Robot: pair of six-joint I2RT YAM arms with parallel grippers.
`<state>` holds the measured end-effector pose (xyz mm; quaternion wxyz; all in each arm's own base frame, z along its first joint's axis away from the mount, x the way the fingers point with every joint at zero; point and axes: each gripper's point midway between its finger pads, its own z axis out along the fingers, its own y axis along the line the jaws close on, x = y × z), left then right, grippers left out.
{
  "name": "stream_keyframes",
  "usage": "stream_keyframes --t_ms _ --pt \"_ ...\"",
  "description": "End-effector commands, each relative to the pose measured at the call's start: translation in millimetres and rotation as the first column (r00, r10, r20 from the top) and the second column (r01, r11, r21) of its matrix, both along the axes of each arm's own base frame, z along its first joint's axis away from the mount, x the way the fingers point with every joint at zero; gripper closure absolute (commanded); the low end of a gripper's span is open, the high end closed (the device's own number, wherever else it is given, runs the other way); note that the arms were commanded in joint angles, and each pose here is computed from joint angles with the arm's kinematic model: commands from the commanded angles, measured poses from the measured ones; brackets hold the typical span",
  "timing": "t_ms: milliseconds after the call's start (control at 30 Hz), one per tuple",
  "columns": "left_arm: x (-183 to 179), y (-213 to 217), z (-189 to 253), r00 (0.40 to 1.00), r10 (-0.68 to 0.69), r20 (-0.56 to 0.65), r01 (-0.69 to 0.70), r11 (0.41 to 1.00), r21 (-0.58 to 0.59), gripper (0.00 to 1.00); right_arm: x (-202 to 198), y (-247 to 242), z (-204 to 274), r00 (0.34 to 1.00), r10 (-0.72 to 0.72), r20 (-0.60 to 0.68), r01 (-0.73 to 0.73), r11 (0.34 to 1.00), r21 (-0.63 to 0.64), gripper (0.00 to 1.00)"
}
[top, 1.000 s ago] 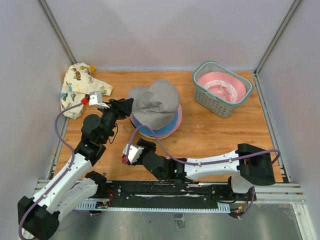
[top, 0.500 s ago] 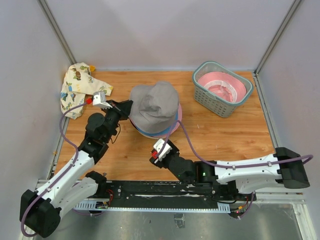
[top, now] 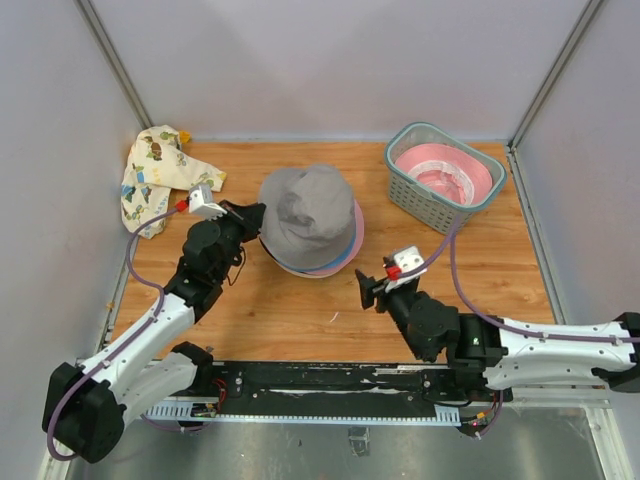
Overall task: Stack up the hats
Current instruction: Stack the hat on the hat.
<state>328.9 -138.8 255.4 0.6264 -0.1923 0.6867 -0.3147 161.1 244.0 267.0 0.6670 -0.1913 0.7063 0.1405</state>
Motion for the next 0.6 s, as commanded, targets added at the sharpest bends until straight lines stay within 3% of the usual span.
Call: stream_keyframes --t_ms 0,333,567 --pt "5 12 -16 0.995 0.078 -0.059 -0.08 0.996 -0.027 1.0 27 -32 12 0.993 -0.118 -0.001 0.118 0.99 0.076 0.39" --pt "10 20 -43 0.982 0.132 -0.135 -0.136 0.99 -0.025 1.0 101 -43 26 0.988 -0.135 -0.077 0.15 0.955 0.258 0.36" --pt "12 17 -64 0.976 0.126 -0.179 -0.131 0.991 -0.02 0.99 153 -33 26 0.989 -0.015 -0.147 0.074 0.911 0.406 0.34"
